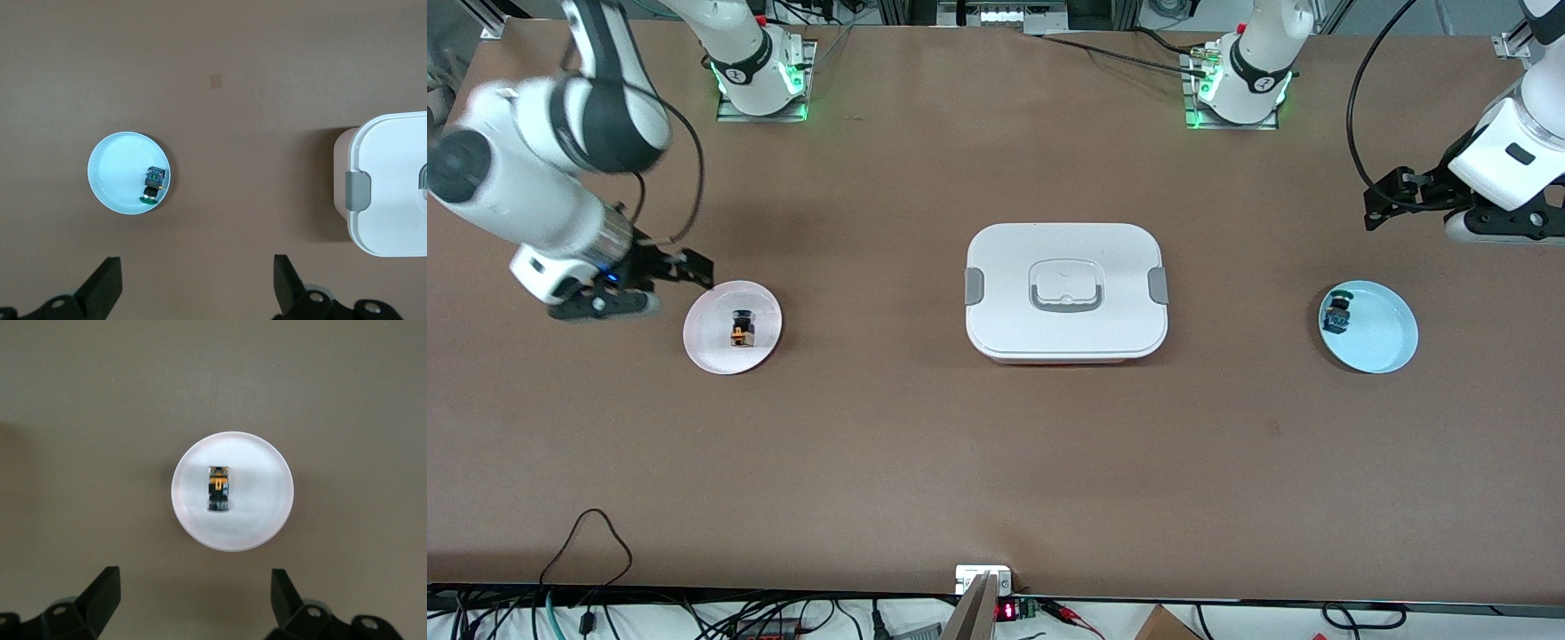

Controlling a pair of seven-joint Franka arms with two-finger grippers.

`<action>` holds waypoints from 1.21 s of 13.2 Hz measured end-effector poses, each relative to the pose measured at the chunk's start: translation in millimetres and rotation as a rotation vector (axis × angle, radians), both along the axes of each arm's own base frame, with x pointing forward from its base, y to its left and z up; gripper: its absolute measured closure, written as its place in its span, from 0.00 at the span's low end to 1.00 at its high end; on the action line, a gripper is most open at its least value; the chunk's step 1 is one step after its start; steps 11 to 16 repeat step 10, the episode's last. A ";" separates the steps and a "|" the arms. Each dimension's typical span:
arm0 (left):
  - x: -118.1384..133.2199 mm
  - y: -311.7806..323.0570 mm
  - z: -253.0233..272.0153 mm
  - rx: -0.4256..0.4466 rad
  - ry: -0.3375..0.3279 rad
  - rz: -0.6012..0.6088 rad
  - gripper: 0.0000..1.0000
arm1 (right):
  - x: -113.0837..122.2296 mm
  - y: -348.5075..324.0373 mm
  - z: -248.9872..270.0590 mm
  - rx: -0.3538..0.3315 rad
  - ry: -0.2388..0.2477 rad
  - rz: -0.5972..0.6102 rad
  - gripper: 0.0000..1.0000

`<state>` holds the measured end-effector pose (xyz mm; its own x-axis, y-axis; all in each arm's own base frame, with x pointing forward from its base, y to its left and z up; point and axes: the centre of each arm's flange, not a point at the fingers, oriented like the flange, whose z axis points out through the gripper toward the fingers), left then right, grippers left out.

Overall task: Transfer orange switch to right arm and place
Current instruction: 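Open the right gripper and raise it off the white plate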

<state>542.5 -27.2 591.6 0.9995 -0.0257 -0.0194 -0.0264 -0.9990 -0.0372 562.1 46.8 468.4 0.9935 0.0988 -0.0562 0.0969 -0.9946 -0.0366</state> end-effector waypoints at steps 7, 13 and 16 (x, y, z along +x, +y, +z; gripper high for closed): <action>0.0 0.0 0.0 0.000 0.000 0.000 0.00 | -9.0 -4.6 112.9 0.004 -0.010 0.001 0.00; 0.0 0.0 0.0 0.000 0.000 0.000 0.00 | -8.1 -4.6 112.3 0.004 -0.012 0.001 0.00; 0.0 0.0 0.0 0.000 0.000 0.000 0.00 | -8.1 -4.6 112.3 0.004 -0.012 0.001 0.00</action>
